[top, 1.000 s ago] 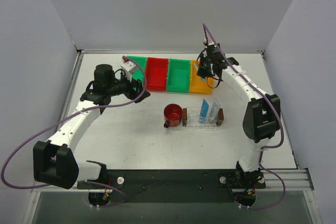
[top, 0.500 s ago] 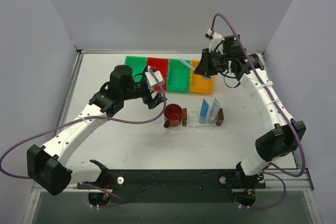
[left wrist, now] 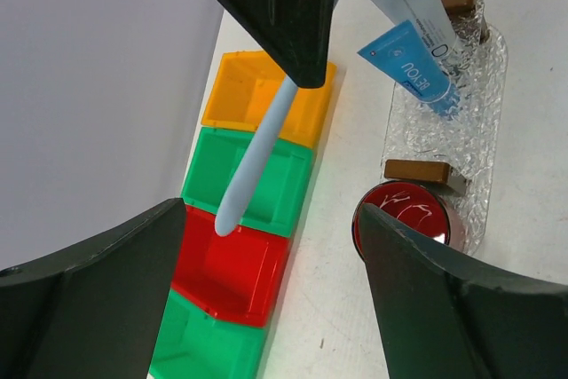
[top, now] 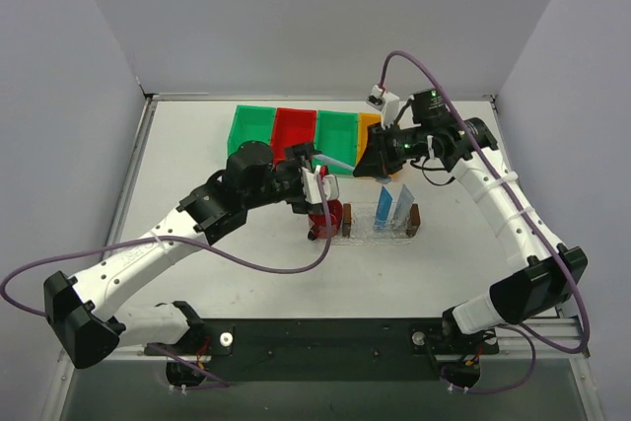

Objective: Prepare toiletry sets of a toothbrush and toothpaste on the tray

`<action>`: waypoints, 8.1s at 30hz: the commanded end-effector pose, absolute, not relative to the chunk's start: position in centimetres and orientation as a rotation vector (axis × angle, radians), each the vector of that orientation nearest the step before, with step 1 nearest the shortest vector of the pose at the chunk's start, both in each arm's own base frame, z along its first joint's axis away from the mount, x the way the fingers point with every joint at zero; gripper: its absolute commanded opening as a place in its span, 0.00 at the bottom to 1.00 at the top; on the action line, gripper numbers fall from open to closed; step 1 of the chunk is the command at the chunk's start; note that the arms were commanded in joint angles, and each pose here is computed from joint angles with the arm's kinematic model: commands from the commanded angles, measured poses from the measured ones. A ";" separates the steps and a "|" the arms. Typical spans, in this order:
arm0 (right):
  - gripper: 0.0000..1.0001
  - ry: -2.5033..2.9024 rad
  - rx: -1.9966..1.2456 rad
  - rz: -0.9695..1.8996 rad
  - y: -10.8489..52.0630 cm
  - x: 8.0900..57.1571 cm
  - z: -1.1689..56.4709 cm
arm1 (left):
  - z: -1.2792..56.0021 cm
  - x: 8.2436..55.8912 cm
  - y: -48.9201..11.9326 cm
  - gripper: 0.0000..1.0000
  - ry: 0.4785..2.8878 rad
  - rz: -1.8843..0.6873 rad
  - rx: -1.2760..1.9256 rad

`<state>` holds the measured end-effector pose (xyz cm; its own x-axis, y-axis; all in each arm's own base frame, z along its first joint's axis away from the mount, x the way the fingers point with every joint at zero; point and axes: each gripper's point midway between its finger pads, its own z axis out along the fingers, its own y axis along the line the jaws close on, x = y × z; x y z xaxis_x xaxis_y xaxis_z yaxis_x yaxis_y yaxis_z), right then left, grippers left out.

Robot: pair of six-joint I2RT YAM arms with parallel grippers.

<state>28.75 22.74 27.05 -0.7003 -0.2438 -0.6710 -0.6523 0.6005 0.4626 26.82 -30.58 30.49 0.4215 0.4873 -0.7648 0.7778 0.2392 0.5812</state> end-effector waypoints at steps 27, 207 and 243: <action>0.00 2.147 -0.910 1.101 24.1 22.6 28.9 | 28.5 26.9 -32.9 0.39 1.127 -0.146 1.549; 0.00 1.771 -0.698 0.478 21.2 30.9 21.5 | 36.3 30.6 -19.6 0.86 1.428 -0.917 0.572; 0.00 1.778 -0.695 0.495 21.5 31.0 17.9 | 35.4 30.5 -19.6 0.86 1.446 -0.928 0.573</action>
